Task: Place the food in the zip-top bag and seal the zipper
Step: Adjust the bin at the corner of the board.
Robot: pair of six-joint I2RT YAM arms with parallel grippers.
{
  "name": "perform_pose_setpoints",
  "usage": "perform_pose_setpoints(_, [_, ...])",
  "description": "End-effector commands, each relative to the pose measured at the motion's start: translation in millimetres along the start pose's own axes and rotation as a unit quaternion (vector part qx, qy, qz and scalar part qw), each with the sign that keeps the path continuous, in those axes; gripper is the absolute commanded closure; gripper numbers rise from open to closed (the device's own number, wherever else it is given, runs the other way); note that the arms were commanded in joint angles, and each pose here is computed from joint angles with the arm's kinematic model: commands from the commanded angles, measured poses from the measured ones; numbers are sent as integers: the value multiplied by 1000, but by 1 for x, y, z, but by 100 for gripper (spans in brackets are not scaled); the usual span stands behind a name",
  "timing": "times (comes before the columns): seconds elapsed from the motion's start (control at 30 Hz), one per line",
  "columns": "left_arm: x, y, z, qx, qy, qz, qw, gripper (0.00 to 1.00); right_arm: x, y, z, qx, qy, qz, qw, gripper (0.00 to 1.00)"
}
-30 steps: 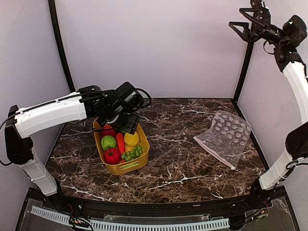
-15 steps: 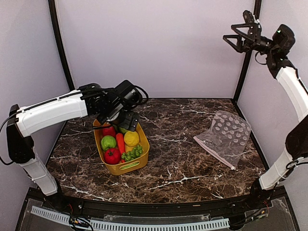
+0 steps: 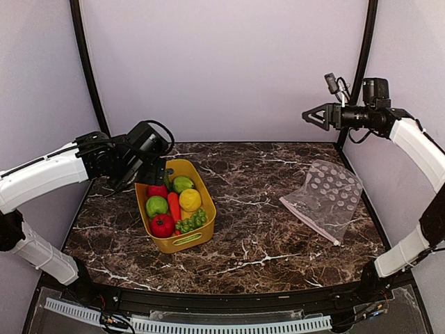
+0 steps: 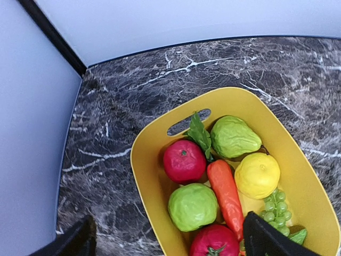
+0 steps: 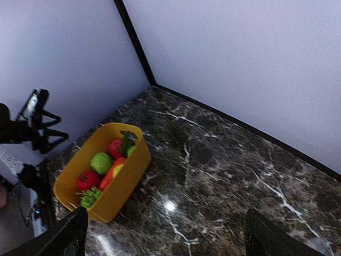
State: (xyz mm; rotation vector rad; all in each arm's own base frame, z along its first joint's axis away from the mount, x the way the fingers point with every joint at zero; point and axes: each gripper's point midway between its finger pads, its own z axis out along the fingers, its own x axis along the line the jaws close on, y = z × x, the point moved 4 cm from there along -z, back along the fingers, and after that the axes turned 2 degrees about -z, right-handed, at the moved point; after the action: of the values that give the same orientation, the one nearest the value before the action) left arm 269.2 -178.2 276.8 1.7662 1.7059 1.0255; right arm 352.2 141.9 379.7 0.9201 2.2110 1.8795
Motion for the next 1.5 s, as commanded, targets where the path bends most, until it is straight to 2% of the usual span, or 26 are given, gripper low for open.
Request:
perform_pose_setpoints(0.0, [18,-22,-3,23,-2,-48,999,14,-47,-51,-11,132,-233,-125,956,1])
perform_pose_setpoints(0.1, [28,-48,1,75,22,-107,991,29,-56,-66,-20,140,-264,-160,941,1])
perform_pose_setpoints(0.17, [27,-66,6,108,26,-133,985,37,-67,-75,-30,112,-273,-116,948,1])
perform_pose_setpoints(0.27, [24,-88,16,142,34,-156,977,43,-65,-87,-26,111,-211,-75,968,7])
perform_pose_setpoints(0.4, [23,-105,28,167,53,-173,969,48,-46,-97,-20,121,-149,-88,977,19])
perform_pose_setpoints(0.6, [26,-116,57,189,73,-185,962,55,-41,-136,-11,219,-139,-140,956,29])
perform_pose_setpoints(0.67, [29,-119,68,199,81,-186,959,62,-40,-151,-11,248,-136,-146,948,33])
perform_pose_setpoints(0.77, [30,-116,82,200,82,-187,958,83,-34,-170,-13,276,-118,-147,942,38])
perform_pose_setpoints(0.9, [22,-97,101,173,61,-175,967,97,-19,-201,-14,317,-84,-154,932,41])
perform_pose_setpoints(1.17, [-4,-58,131,149,34,-85,985,99,-2,-263,-9,387,-58,-147,909,42])
perform_pose_setpoints(1.33, [-18,-51,138,150,15,-90,985,99,-4,-280,-4,412,-77,-160,894,40])
perform_pose_setpoints(1.37, [-18,-51,138,151,14,-91,984,97,-5,-284,-3,420,-81,-163,889,40])
perform_pose_setpoints(1.4, [-19,-49,138,151,12,-93,984,88,-7,-289,-3,428,-84,-161,885,41])
perform_pose_setpoints(1.43, [-18,-50,137,154,14,-92,984,84,-8,-292,-3,435,-87,-160,882,41])
perform_pose_setpoints(1.47, [-17,-47,134,152,14,-94,984,72,-9,-295,-3,441,-91,-159,879,42])
